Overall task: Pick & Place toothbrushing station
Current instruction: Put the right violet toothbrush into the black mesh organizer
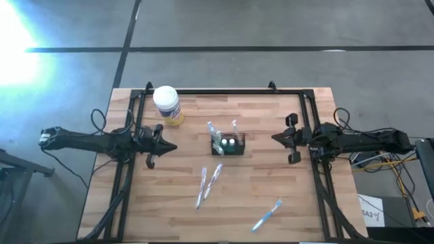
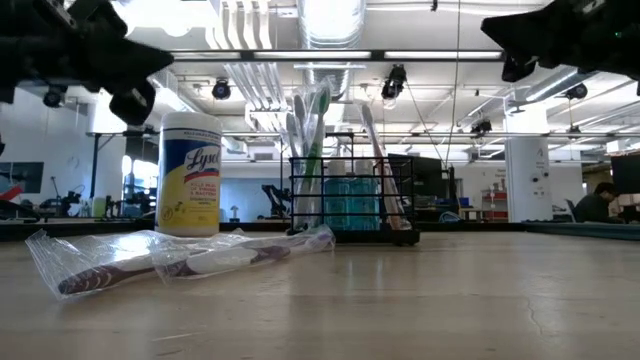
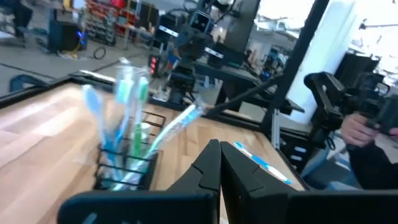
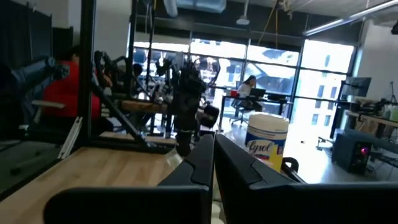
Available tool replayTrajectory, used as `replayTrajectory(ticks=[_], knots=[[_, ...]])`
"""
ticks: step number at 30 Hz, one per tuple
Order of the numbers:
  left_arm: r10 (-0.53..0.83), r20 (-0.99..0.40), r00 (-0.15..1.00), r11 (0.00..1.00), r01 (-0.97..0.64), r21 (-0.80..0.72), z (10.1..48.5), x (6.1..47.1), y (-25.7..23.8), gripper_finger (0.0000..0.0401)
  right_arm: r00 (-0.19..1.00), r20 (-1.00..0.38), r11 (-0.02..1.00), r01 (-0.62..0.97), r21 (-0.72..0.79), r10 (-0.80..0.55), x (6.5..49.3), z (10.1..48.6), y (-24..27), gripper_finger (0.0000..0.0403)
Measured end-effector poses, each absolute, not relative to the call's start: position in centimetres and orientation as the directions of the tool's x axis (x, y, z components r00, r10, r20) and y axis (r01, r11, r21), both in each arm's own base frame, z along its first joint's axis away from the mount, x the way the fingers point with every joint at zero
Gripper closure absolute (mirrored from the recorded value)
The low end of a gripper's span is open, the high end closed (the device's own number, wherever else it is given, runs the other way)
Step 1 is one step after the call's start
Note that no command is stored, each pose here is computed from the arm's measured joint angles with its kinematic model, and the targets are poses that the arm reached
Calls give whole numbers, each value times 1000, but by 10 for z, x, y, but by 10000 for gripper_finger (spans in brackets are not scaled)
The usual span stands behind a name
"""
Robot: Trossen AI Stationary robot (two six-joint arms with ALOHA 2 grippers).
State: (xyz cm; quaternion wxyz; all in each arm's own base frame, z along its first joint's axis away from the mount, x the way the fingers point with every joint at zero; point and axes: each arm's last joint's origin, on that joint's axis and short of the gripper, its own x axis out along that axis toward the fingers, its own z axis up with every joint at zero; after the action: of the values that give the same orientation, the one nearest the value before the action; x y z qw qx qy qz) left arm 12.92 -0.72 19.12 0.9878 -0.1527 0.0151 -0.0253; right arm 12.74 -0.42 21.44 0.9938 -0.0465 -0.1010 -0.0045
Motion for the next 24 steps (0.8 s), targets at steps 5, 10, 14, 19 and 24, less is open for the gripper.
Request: replayTrajectory(ticks=[5,10,14,19,24], knots=[[-60,-120,991,937,14,-349,209,151,-15,399,984,179,996,28,-90,-12,126,207,-5,394],[-79,-218,973,913,-17,-407,215,179,-23,393,991,132,996,32,-89,-20,127,199,-5,394],[-88,-276,957,900,-42,-434,217,204,-31,387,991,128,995,36,-92,-24,127,197,-5,394],[-39,-395,918,882,-154,-445,205,235,-46,368,992,120,994,36,-105,-23,127,198,-5,394],[-42,-530,847,877,-223,-426,199,270,-67,314,992,121,994,35,-99,-23,127,198,-5,394]])
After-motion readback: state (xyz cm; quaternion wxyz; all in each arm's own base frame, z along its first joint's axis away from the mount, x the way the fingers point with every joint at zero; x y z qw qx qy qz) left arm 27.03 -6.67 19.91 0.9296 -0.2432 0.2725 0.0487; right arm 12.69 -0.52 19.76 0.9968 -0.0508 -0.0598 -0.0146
